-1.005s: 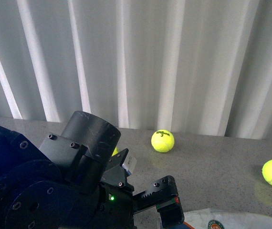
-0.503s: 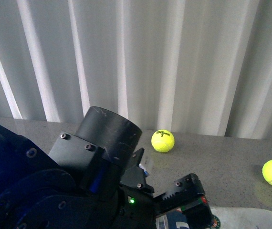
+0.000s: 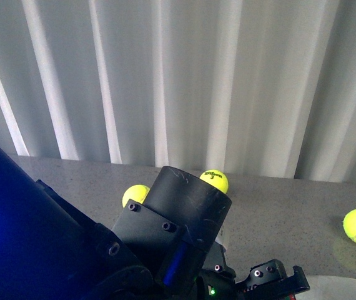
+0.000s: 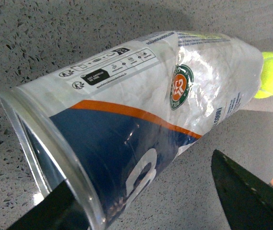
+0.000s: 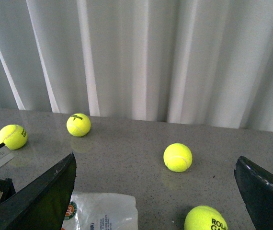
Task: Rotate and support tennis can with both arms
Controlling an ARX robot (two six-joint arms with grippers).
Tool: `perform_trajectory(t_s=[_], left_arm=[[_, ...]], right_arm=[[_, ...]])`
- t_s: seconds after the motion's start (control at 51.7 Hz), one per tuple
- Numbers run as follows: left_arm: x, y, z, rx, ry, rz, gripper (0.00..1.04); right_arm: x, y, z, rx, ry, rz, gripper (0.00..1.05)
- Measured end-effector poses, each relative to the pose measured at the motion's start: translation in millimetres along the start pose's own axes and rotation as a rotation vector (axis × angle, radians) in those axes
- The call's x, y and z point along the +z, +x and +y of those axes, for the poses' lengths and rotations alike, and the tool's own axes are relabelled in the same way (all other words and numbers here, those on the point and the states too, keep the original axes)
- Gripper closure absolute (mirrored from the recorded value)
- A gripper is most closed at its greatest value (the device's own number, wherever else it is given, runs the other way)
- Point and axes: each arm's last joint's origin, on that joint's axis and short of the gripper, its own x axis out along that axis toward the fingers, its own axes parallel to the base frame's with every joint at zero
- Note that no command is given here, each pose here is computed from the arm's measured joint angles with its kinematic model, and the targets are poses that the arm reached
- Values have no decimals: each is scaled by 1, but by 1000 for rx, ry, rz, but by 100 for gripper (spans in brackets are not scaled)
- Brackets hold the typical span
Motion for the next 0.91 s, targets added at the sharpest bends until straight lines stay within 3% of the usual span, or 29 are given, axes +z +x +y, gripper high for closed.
perform_trajectory(t_s=[0.271,0.445,0.677,0.908], left_arm=[[1,-1,2,21,12,0,79],[9,-15,-7,-1,55,-10,101],[30,-53,-23,69,216,28,101],[70,-94,-64,211,525,54,101]], right_arm=[[0,0,0,0,0,0,7],[0,0,0,0,0,0,7],[0,0,0,0,0,0,7],[0,0,0,0,0,0,7]])
